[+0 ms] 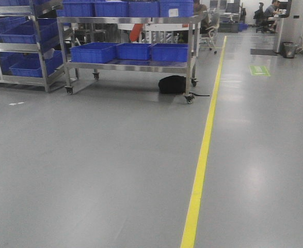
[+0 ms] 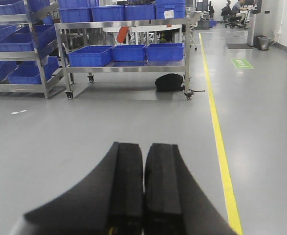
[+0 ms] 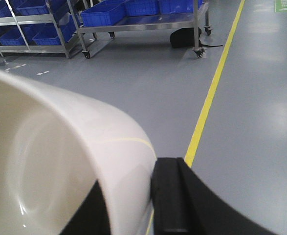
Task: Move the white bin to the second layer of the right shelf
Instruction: 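Drive the base along the yellow floor line carrying the bin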
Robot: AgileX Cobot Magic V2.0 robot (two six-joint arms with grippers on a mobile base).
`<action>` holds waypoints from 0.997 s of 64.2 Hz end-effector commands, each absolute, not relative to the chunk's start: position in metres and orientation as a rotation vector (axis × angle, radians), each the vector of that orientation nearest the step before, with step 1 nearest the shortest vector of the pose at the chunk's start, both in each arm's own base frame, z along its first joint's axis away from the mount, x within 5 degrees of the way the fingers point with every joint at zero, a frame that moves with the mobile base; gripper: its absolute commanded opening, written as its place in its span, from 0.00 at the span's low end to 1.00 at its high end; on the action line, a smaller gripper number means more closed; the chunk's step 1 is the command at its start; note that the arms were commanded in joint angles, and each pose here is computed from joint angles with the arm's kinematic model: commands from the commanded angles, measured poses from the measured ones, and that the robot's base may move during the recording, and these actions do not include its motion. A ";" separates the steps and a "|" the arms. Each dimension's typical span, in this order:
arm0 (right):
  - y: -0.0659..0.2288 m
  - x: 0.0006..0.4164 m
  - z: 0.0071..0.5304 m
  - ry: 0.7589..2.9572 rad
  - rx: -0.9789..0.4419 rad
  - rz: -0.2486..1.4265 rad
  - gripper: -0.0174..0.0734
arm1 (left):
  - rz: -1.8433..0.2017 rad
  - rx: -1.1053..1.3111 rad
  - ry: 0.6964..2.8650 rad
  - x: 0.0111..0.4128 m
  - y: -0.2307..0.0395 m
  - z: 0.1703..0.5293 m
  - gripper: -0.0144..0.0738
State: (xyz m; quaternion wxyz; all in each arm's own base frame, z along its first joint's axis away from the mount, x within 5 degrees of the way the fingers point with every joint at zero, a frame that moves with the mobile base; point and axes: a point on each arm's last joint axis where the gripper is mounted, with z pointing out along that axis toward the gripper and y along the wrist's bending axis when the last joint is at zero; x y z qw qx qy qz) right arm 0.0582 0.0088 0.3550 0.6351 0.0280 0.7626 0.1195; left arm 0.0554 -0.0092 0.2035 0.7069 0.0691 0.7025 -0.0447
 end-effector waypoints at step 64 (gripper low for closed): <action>0.008 0.059 0.374 1.616 0.058 0.271 0.26 | -0.107 0.139 1.501 0.056 -0.009 0.199 0.26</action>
